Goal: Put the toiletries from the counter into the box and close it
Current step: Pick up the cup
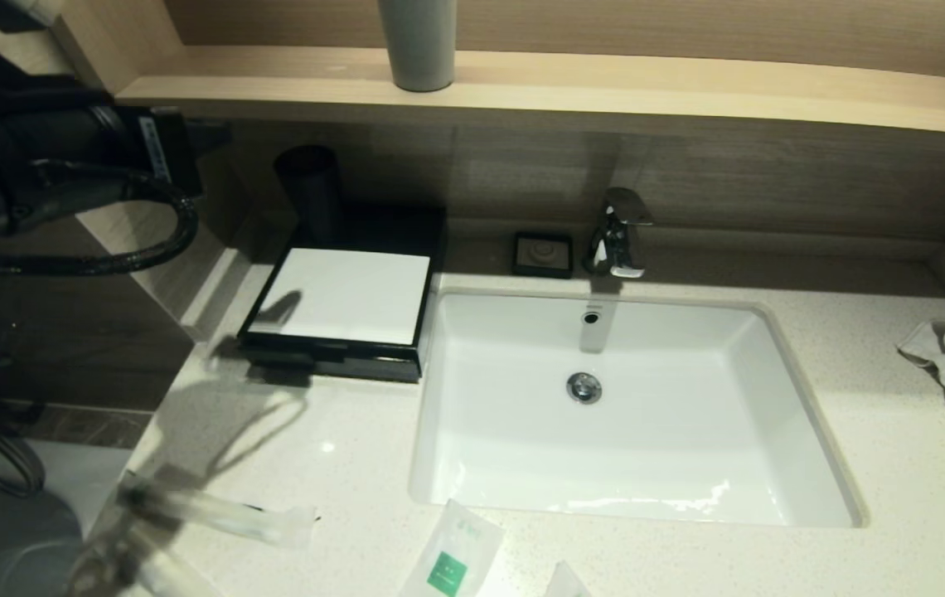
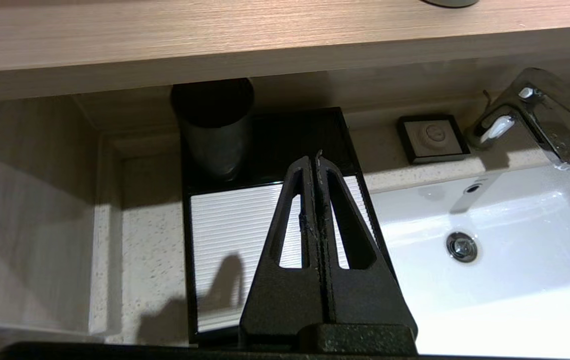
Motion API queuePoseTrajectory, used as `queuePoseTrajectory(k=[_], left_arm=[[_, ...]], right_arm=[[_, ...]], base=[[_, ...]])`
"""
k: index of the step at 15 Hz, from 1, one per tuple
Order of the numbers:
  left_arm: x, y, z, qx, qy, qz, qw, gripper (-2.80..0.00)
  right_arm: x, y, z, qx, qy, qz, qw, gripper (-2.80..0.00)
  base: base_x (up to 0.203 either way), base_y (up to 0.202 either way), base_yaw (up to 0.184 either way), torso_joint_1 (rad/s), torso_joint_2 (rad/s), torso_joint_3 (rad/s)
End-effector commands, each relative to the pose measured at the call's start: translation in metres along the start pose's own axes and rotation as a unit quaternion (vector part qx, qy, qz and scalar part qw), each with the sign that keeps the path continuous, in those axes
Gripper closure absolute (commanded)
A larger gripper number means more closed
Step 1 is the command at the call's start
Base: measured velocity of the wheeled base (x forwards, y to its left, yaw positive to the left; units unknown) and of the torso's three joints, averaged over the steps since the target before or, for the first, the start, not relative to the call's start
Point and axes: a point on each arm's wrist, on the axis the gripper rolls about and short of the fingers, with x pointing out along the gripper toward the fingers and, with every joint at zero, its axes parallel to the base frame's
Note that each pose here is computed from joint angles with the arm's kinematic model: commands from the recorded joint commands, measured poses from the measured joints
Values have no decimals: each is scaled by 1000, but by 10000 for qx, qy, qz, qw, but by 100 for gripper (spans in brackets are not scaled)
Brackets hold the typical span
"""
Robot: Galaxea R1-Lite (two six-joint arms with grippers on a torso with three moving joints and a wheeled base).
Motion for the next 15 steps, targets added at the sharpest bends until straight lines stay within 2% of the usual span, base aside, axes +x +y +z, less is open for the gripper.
queuePoseTrajectory(k=[1,2,7,12,15], left_arm=[[16,-8,-2,0,49,-78,10000,0],[19,-12,-2,0,3,-105,9999,-280],[39,-45,7,-32,-131,-161,9998,-280],[68,-65,13,-73,-345,-44,9994,-280],[82,-75,10,83,-403,109,9991,-280]], right_arm=[[0,0,0,1,1,3,10000,0],[0,0,0,1,1,3,10000,0],[0,0,0,1,1,3,10000,0],[0,0,0,1,1,-4,10000,0],[0,0,0,1,1,3,10000,0]], base=[[0,0,0,0,0,0],[0,0,0,0,0,0],[0,0,0,0,0,0],[0,0,0,0,0,0],[0,0,0,0,0,0]])
